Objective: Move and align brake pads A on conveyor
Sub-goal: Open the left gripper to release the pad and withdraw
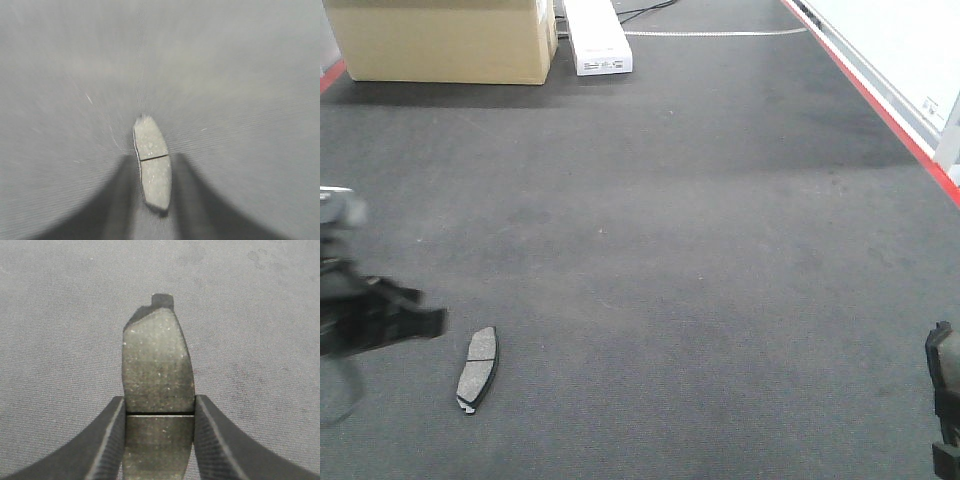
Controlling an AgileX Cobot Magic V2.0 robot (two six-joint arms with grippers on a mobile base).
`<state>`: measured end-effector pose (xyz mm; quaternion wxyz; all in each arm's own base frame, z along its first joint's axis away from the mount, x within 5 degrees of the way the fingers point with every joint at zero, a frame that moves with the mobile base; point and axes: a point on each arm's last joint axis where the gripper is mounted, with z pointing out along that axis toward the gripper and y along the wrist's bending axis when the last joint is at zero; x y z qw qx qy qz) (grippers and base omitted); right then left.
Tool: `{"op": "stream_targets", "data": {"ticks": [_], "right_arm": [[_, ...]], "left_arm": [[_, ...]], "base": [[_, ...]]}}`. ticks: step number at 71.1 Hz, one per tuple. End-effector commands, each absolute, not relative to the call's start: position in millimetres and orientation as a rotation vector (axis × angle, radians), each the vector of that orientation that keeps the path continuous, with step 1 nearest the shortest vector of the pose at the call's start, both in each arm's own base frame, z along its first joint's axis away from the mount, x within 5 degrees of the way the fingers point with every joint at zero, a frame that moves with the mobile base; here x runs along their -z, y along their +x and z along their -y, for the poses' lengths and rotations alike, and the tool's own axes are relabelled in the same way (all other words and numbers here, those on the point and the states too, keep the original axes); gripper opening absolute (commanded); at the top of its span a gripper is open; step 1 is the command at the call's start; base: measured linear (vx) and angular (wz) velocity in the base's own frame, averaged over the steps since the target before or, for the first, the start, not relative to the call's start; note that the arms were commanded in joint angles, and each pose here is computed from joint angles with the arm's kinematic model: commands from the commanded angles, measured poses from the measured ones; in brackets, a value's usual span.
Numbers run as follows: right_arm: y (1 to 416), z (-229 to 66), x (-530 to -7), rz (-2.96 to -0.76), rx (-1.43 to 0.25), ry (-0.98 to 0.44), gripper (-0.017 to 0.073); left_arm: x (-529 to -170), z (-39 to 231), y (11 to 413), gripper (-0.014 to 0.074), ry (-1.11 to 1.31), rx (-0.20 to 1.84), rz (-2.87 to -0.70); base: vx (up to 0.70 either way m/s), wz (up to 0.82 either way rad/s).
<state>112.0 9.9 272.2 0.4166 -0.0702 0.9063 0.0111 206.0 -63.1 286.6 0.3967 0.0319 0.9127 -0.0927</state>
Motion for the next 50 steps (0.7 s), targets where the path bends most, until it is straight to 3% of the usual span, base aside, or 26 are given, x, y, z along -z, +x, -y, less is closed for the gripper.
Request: {"op": "stream_targets", "data": {"ticks": [1,27,50], "right_arm": [[118,-10,-288,-2.166,-0.024,-0.174,0.0159],[118,-10,-288,-2.167,-0.024,-0.174,0.0159],[118,-10,-288,-2.166,-0.024,-0.174,0.0159]], "left_arm": [[-312,58,187,-0.0009,0.094,0.277,-2.126],[-315,34,112,-0.0008,0.084,0.342,-1.842],[-314,29,94,-0.0008,0.082,0.367,-1.721]], "base": [[0.0,0.0],[0.0,0.0],[0.0,0.0]]}}
